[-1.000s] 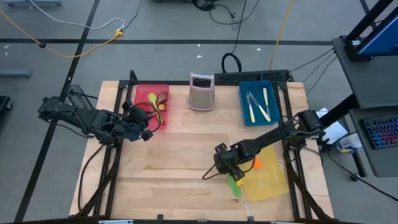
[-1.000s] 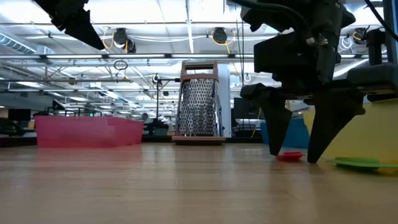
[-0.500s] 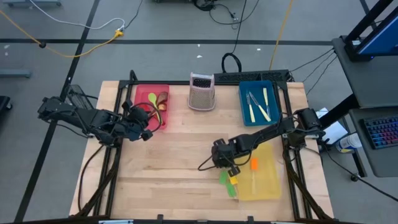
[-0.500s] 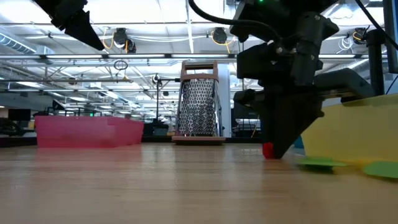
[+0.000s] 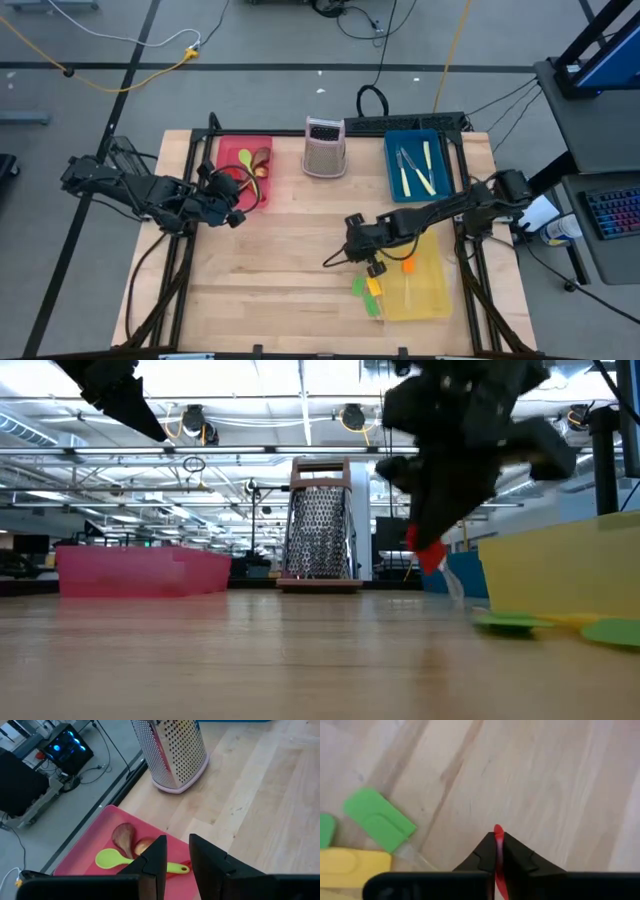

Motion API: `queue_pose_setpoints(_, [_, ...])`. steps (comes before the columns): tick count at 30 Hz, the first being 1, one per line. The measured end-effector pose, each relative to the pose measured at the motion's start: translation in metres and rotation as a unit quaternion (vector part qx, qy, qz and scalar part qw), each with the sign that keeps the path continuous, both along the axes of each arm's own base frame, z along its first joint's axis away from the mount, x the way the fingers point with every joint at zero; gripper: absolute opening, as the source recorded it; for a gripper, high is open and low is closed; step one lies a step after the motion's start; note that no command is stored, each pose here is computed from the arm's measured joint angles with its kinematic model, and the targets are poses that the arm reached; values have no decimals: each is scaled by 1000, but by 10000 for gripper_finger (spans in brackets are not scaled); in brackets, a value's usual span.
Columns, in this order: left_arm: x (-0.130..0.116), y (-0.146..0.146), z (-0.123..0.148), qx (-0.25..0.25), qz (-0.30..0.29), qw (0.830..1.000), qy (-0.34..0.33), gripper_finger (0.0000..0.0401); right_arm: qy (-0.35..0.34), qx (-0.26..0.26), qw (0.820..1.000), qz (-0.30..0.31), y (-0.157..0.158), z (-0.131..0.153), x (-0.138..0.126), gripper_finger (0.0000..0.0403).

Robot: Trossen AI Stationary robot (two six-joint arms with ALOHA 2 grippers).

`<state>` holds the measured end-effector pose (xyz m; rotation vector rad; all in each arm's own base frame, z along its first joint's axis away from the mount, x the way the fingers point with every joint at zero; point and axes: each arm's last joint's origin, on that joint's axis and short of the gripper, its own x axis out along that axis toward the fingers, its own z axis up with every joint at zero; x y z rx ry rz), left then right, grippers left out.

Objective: Pick & Place Kitchen Items
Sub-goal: Put the red spatula into the yellow bin

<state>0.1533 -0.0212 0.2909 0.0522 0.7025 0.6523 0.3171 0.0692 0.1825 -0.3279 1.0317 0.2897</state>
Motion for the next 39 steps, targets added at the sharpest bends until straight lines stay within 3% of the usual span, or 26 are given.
queue_pose_setpoints(6, [0,0,0,-2,1,1000,-1,88,-112,19,992,-49,5,50,-12,12])
queue_pose_setpoints(12, [0,-1,-1,-21,-9,1000,2,88,-198,76,969,-126,25,93,-39,9])
queue_pose_setpoints(23, [1,-1,-1,-38,-2,999,-7,88,-248,140,929,-236,38,138,-106,12])
queue_pose_setpoints(27, [1,-2,-1,-45,-4,999,-7,88,-224,189,894,-340,33,120,-120,12])
queue_pose_setpoints(34, [1,-3,-2,-56,-17,998,0,88,-131,275,814,-494,26,55,-133,13])
queue_pose_setpoints(39, [1,-3,-2,-56,-19,998,2,88,-91,265,797,-536,20,18,-145,13])
